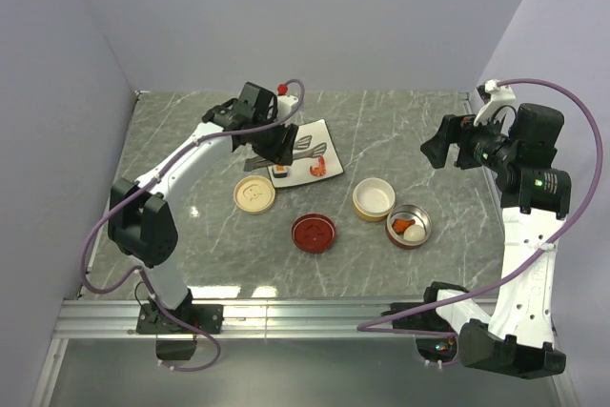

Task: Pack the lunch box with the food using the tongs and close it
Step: Pick up the food using the clamp

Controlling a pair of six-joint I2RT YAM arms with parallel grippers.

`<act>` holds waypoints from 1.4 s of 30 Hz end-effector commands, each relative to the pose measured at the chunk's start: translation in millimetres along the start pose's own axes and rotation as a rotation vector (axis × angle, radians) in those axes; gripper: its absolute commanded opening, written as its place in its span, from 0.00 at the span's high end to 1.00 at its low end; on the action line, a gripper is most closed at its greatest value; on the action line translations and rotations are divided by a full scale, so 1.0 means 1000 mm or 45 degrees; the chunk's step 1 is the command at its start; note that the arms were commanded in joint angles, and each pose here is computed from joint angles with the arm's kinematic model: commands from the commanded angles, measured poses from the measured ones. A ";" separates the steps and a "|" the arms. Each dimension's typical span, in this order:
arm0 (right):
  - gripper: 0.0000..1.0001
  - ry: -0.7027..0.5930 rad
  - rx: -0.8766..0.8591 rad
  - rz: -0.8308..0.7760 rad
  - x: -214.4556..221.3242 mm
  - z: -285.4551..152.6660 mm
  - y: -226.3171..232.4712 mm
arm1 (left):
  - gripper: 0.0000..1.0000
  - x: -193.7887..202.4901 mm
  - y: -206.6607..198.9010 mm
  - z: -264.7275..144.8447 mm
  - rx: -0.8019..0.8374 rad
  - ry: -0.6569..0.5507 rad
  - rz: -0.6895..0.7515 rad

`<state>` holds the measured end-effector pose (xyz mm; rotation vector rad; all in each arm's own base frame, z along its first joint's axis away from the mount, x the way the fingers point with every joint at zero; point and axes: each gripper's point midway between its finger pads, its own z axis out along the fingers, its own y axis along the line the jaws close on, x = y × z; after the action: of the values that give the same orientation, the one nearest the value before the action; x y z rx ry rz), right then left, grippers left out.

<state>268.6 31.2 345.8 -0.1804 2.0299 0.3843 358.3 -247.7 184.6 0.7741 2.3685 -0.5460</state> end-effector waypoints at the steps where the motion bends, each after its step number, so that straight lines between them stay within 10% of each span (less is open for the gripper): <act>1: 0.00 -0.037 0.012 -0.010 -0.009 -0.002 -0.002 | 0.45 -0.010 0.000 0.009 -0.027 -0.029 -0.085; 32: 0.00 -0.014 0.032 -0.008 0.000 0.003 -0.007 | 0.50 -0.001 -0.004 0.070 0.021 0.093 -0.126; 42: 0.00 -0.017 0.036 -0.012 0.000 0.001 -0.007 | 0.68 -0.004 -0.007 0.075 0.000 0.094 -0.096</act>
<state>269.4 29.6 338.4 -0.1712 2.0472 0.3811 374.7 -286.9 115.2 0.7227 2.5349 -0.5619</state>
